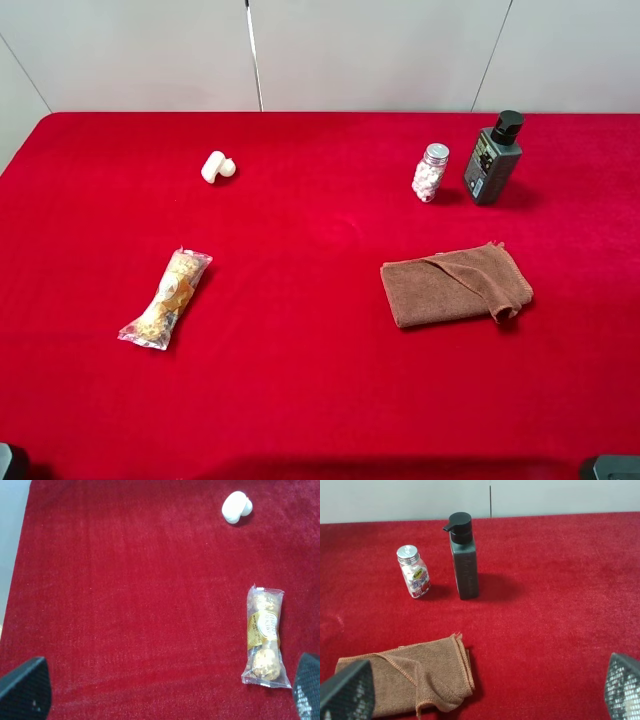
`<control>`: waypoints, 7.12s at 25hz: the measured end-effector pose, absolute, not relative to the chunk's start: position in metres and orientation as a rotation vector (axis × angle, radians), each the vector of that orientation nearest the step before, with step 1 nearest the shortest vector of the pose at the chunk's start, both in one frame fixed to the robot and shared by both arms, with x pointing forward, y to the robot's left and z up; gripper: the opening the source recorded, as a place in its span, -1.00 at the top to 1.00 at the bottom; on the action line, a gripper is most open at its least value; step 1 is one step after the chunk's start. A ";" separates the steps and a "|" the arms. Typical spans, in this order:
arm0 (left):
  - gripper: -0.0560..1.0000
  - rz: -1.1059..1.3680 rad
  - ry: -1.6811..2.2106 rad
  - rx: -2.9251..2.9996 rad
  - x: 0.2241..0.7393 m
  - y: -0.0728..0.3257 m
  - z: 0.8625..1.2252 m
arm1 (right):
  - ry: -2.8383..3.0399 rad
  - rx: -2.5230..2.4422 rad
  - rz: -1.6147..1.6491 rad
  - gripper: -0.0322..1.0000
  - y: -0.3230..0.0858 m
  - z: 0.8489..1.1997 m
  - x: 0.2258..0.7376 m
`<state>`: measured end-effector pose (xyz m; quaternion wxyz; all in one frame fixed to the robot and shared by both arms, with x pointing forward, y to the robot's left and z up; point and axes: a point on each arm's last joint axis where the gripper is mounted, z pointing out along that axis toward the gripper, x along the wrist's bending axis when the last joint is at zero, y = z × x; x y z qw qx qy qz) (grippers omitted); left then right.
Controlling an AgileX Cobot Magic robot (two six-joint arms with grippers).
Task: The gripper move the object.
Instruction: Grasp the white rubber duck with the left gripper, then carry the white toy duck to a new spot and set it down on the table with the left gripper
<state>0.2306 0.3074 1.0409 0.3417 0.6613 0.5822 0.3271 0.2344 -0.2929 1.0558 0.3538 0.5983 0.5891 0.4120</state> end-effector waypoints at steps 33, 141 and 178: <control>-0.90 0.707 1.661 1.875 0.272 0.301 1.061 | 1.523 1.547 1.065 -0.41 -0.293 1.056 0.234; 0.15 0.162 1.629 2.435 0.660 0.157 0.871 | 1.523 1.546 1.066 -0.41 -0.293 1.056 0.234; 0.23 0.140 1.573 2.446 0.643 0.142 0.934 | 1.523 1.546 1.067 -0.41 -0.293 1.056 0.234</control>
